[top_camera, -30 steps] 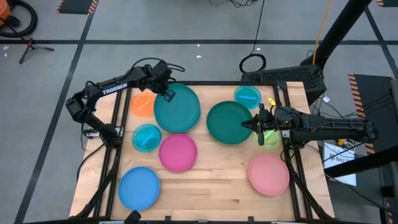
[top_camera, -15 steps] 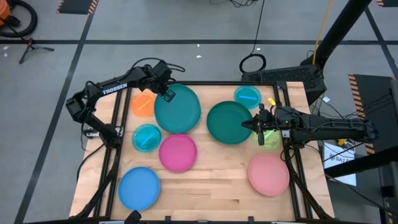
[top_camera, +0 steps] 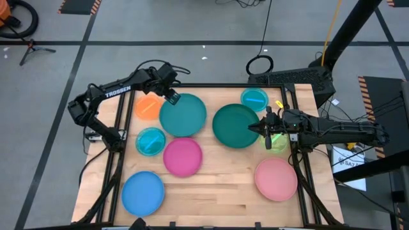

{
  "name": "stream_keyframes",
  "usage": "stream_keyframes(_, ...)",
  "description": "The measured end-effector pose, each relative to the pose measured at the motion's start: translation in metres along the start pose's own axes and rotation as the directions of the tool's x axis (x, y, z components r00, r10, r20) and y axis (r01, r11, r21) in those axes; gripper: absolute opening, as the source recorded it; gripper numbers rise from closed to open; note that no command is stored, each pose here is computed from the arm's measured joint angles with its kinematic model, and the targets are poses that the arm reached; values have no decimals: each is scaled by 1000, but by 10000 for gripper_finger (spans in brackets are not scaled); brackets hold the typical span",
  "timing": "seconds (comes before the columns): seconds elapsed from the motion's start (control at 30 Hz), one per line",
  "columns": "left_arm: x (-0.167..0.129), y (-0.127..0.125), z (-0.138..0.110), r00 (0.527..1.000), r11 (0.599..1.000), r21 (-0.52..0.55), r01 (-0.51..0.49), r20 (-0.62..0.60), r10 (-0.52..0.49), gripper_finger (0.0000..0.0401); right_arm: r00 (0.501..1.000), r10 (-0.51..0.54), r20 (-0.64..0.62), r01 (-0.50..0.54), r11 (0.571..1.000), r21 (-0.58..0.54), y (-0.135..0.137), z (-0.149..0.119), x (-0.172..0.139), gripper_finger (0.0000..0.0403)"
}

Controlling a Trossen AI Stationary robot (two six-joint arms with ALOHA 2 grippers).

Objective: Stack plastic plates
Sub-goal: Stack the big green plate on top of the big blue plate

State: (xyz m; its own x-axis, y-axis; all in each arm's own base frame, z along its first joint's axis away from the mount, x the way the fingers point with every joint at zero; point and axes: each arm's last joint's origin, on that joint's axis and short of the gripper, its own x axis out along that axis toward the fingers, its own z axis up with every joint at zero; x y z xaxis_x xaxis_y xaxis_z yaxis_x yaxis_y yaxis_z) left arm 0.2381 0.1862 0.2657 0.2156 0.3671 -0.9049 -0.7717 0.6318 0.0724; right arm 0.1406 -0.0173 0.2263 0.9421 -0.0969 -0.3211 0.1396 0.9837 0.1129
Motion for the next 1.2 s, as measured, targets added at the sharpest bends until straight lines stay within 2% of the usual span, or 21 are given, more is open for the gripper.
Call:
stream_keyframes(0.2, -6, -35, -7, 998, 996, 51, 67, 16, -67, 191, 1000, 0, 0, 0, 1000, 0, 0, 0, 0, 29)
stream_keyframes(0.37, -20, -87, -15, 976, 976, 132, 171, 112, -187, 191, 1000, 0, 0, 0, 1000, 0, 0, 0, 0, 29)
stream_keyframes(0.47, -32, -120, -22, 939, 948, 200, 247, 192, -285, 191, 1000, 0, 0, 0, 1000, 0, 0, 0, 0, 29)
stream_keyframes(0.6, -51, -157, -31, 855, 893, 286, 346, 295, -426, 191, 1000, 0, 0, 0, 1000, 7, 0, 0, 0, 29)
stream_keyframes(0.7, -63, -177, -38, 797, 859, 341, 382, 350, -493, 191, 1000, 0, 0, 0, 1000, 24, 0, 0, 0, 29)
stream_keyframes(0.8, -72, -188, -43, 764, 852, 372, 368, 402, -505, 191, 1000, 0, 0, 0, 999, 38, 0, 0, 0, 29)
stream_keyframes(0.93, -74, -191, -43, 750, 859, 364, 359, 435, -498, 191, 1000, 1, 7, -1, 999, 38, 0, 1, 0, 29)
stream_keyframes(1.2, -57, -183, -28, 770, 891, 309, 332, 457, -445, 191, 996, 15, 83, -18, 999, 38, 1, 8, 0, 29)
